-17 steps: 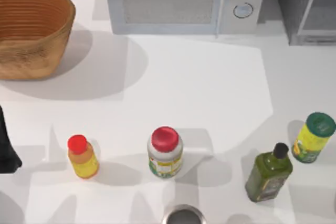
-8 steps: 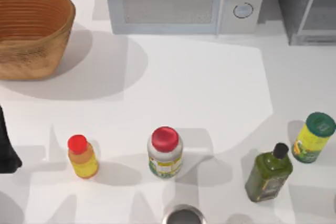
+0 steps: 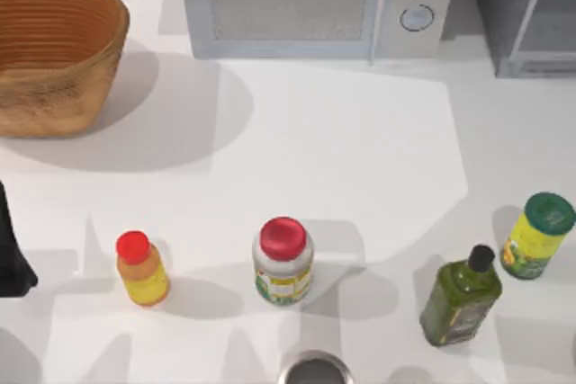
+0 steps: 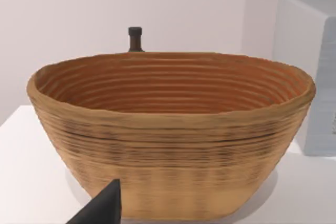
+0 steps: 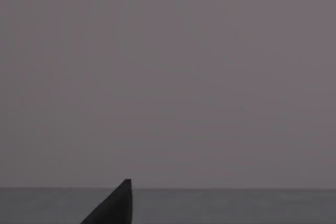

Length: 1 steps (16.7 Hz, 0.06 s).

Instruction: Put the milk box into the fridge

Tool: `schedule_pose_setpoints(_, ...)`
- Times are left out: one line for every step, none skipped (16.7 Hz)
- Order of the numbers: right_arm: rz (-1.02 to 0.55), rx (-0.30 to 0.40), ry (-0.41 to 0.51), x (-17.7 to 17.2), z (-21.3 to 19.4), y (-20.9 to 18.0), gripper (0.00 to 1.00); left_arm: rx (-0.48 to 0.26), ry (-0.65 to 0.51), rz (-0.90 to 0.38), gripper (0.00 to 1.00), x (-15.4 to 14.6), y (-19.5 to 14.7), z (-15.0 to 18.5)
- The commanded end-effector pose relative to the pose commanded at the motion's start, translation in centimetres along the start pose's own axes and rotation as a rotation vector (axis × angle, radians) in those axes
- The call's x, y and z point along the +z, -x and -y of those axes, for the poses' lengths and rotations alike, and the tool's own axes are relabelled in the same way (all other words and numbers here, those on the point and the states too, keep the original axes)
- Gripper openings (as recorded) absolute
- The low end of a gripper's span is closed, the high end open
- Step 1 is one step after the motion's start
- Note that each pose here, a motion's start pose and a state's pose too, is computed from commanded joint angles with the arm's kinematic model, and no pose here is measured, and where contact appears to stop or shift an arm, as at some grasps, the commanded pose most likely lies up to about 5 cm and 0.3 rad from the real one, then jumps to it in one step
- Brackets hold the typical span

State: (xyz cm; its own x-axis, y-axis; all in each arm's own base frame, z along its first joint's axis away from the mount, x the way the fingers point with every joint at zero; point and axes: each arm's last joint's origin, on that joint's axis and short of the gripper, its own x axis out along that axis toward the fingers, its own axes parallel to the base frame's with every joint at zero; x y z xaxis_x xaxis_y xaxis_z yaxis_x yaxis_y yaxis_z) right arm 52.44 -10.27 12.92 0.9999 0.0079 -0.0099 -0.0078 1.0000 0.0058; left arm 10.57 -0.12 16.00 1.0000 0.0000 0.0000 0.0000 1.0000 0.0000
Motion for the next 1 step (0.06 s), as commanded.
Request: schedule_pose_setpoints(0.0,0.0,0.0,0.0,0.0,0.0,1.0,0.0,0.0,0.0,1.0,0.0,0.0,0.0)
